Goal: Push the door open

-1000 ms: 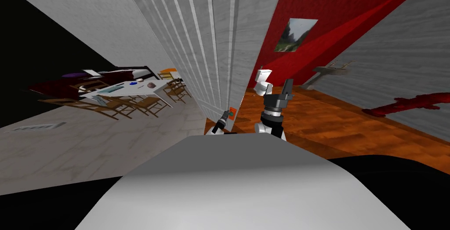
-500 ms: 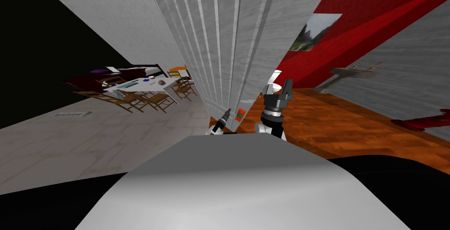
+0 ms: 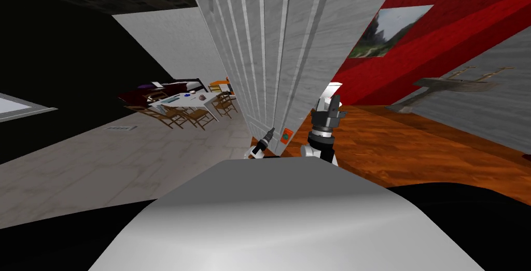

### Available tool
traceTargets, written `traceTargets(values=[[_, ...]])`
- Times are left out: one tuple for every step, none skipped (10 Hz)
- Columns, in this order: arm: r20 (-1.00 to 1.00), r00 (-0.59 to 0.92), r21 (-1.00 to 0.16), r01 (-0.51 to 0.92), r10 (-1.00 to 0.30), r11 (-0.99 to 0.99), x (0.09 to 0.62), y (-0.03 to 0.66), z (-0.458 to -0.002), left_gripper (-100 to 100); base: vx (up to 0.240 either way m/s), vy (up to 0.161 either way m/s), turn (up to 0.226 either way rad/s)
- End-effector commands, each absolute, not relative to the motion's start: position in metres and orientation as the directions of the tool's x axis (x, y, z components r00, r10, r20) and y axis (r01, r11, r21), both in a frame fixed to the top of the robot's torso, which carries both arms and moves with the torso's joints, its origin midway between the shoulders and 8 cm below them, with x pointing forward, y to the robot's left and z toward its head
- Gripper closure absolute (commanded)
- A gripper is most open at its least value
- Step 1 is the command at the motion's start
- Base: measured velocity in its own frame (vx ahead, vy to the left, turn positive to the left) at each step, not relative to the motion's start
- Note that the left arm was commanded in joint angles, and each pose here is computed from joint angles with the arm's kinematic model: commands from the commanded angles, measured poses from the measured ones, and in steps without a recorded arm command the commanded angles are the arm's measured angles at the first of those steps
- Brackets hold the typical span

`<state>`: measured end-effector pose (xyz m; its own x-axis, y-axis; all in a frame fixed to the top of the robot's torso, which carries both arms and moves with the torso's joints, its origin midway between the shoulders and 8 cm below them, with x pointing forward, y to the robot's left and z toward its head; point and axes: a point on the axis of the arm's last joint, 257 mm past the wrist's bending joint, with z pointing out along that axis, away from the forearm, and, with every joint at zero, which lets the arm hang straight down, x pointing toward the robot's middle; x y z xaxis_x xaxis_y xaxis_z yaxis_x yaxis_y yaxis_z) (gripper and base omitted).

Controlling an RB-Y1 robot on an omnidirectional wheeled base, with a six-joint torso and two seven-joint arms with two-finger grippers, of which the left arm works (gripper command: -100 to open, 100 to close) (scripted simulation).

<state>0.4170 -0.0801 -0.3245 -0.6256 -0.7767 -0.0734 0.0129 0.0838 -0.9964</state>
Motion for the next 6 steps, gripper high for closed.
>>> traceTargets(values=[[-0.065,-0.647,-0.997,0.011,-0.760,0.076,0.418,-0.091,-0.322,-100,-0.017,0.093,0.273],[-0.061,-0.656,-0.997,0.010,-0.752,0.072,0.418,-0.096,-0.321,-100,-0.041,0.097,0.146],[-0.054,-0.668,-0.998,0.009,-0.742,0.065,0.417,-0.105,-0.319,-100,-0.071,0.077,0.126],[-0.047,-0.680,-0.998,0.008,-0.731,0.057,0.417,-0.113,-0.317,-100,-0.101,0.054,0.133],[-0.039,-0.692,-0.999,0.006,-0.721,0.049,0.416,-0.122,-0.314,-100,-0.126,0.042,0.139],[-0.031,-0.702,-0.999,0.005,-0.712,0.039,0.415,-0.131,-0.311,-100,-0.164,0.022,0.119]])
